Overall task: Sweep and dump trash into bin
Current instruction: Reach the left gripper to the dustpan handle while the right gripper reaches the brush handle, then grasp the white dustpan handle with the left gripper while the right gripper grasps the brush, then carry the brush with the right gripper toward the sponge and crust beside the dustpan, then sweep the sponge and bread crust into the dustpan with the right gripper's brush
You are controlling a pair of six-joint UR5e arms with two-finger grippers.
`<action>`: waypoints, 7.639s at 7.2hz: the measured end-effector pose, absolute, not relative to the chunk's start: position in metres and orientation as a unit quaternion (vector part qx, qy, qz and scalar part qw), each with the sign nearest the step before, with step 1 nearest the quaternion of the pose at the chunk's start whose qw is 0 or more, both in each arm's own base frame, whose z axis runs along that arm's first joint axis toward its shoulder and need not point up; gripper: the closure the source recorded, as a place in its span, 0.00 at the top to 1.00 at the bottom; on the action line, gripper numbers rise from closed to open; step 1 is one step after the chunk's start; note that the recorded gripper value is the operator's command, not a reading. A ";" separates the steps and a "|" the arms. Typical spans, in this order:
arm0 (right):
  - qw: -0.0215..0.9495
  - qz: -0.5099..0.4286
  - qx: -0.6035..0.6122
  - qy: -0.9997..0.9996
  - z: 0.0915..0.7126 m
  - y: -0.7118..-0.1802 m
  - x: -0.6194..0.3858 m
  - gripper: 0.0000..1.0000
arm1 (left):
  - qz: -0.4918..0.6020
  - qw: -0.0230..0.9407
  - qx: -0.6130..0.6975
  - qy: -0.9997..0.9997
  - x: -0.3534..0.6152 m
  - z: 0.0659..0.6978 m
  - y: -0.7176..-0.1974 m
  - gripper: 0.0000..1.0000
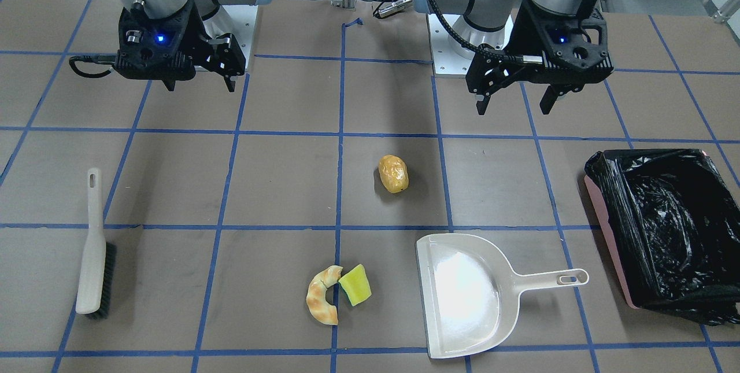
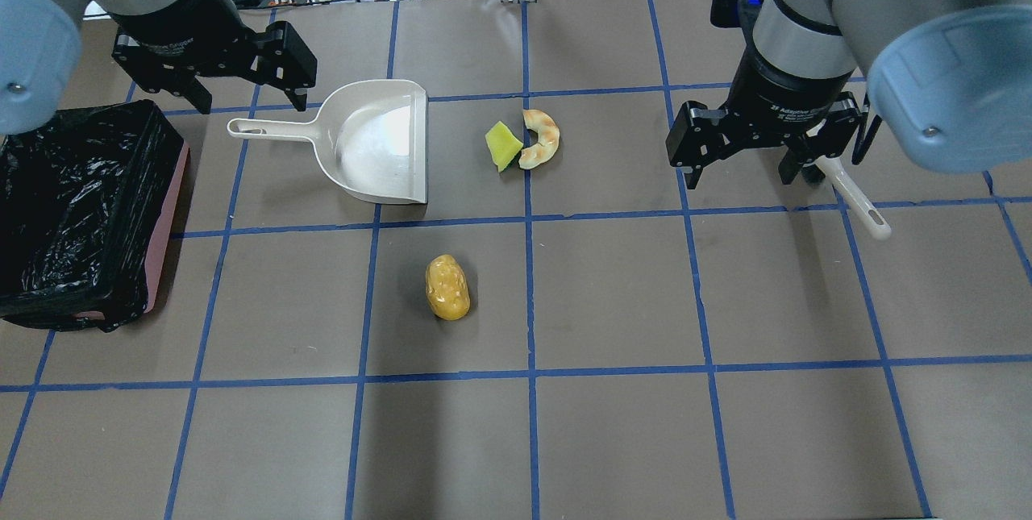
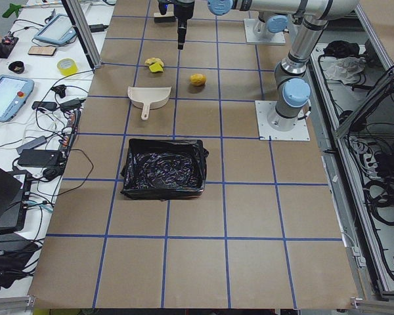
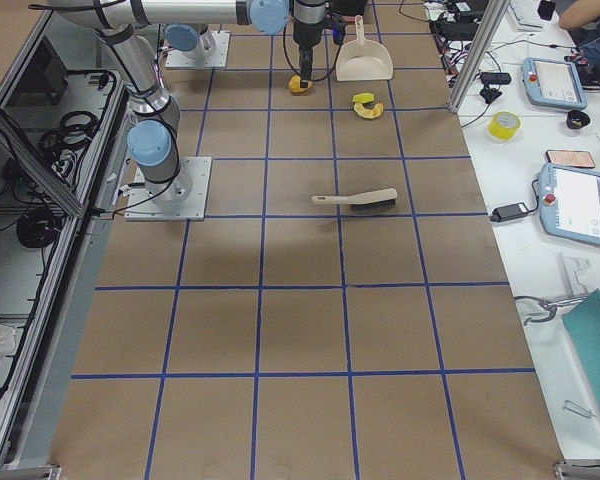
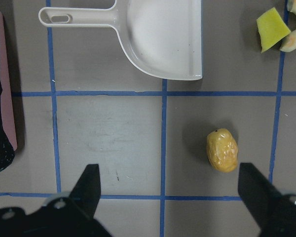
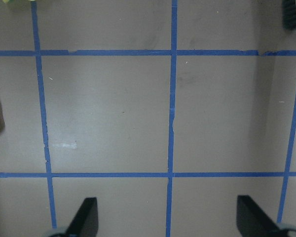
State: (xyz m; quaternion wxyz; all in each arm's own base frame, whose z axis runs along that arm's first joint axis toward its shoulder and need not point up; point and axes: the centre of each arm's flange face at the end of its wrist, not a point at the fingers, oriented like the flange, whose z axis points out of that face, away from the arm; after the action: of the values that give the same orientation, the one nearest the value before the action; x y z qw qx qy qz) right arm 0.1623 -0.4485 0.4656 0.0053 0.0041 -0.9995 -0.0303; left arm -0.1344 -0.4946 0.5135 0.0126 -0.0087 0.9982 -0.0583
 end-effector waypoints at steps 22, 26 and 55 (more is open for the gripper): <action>0.034 -0.051 0.154 -0.986 0.223 -0.548 -0.090 0.41 | -0.023 0.042 0.625 0.779 0.006 0.275 -0.667 0.98; 0.026 -0.063 0.149 -0.987 0.222 -0.545 -0.092 0.00 | -0.012 0.025 0.628 0.778 -0.002 0.235 -0.672 0.98; -0.065 -0.023 -0.121 -0.990 0.223 -0.570 0.499 0.00 | -0.023 0.027 0.667 0.744 -0.076 0.197 -0.663 0.00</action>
State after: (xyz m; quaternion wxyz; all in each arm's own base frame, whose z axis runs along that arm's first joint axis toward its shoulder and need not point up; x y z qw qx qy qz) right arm 0.4995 -0.5701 0.2227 -0.0653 -0.1214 -0.9902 -0.0227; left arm -0.0758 -0.6629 0.1968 0.0273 0.6672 0.7440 -0.0226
